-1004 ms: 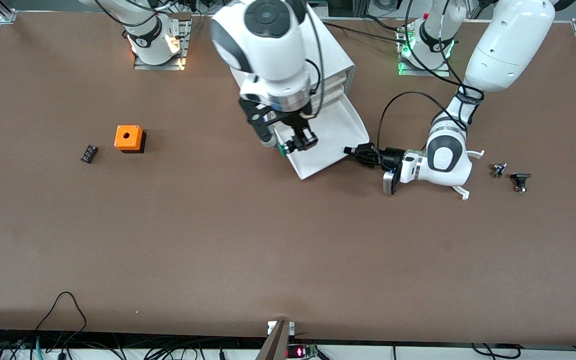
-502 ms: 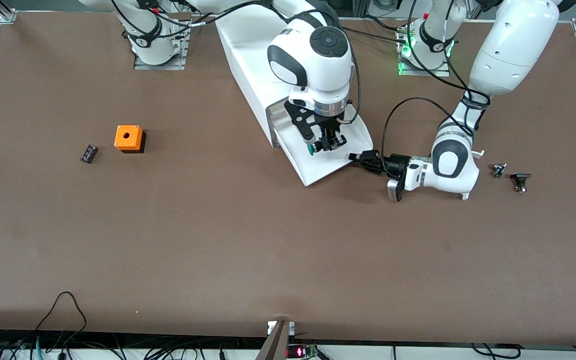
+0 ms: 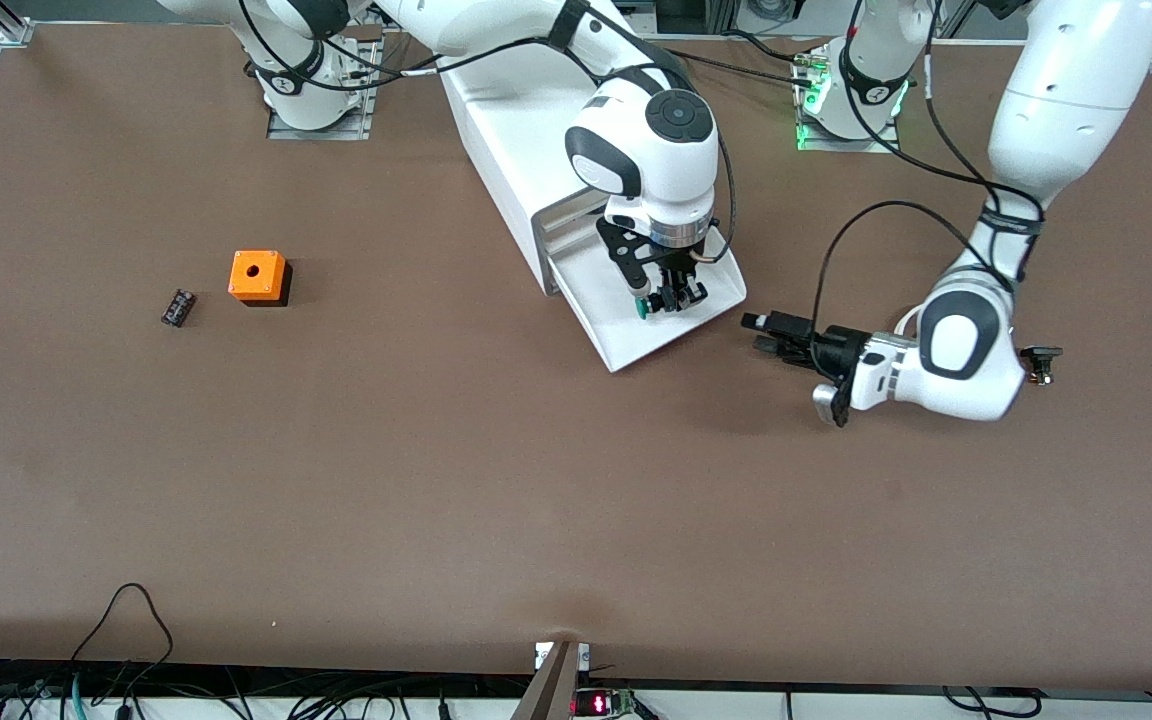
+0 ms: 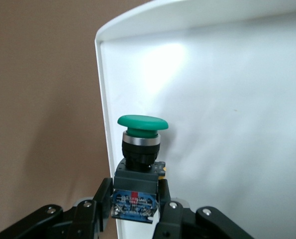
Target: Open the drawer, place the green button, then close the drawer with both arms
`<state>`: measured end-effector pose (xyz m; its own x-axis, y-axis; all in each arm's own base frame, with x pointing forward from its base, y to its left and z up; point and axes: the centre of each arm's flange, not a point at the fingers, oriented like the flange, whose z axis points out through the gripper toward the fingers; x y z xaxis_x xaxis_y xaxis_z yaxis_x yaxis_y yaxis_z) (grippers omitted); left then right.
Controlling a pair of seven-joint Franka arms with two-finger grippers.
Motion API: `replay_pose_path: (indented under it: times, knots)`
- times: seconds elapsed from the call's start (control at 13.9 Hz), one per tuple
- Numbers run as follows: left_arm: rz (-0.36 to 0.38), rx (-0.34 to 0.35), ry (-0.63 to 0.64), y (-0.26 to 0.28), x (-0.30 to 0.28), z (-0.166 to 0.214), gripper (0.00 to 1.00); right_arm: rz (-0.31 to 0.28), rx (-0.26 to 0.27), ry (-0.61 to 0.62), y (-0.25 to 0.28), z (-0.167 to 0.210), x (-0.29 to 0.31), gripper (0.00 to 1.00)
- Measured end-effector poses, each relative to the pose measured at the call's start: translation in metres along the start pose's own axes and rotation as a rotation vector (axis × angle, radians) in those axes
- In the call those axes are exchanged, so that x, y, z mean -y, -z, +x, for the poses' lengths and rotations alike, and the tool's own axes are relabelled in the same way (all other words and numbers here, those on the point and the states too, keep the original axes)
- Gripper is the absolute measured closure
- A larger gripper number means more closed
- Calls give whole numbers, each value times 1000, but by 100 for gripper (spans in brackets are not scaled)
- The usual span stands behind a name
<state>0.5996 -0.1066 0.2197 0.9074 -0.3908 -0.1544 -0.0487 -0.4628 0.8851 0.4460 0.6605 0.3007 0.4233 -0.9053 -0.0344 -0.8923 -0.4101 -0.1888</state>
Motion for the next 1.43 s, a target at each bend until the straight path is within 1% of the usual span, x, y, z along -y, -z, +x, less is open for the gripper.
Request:
replay_pose_path:
  times: [0.14,0.29,0.36,0.43,0.57,0.65,0.72,0.79,0.93,1.08,1.15,1.22,1.43]
  knots:
    - [63,43,47,34,-34,5,0,7,0,2,-15,0,-2,59]
    - [154,72,118,62,-70,10,0,8,0,3,-25,1,-3,59]
    - [202,80,164,74,-88,11,0,10,-1,2,-27,2,-2,53]
    - [247,83,209,83,-105,12,0,14,0,0,-25,3,-1,44]
    - [345,71,271,95,-133,15,0,25,3,-2,-19,3,3,22]
    - [399,61,282,100,-144,16,0,32,3,-5,-15,5,5,14]
    - [463,55,279,106,-154,16,0,40,0,0,-8,9,10,2]
    - [543,51,268,112,-163,15,0,44,-5,22,0,16,15,0]
    - [729,52,234,121,-185,15,0,43,-22,81,24,39,29,0]
    - [895,68,197,115,-209,16,0,51,-35,143,52,82,52,0]
    - [950,72,185,110,-217,17,0,54,-39,195,63,104,63,0]
    - [980,63,174,109,-224,19,0,53,-37,256,70,124,71,0]
    - [1008,-35,131,124,-235,28,0,53,-8,421,80,185,93,0]
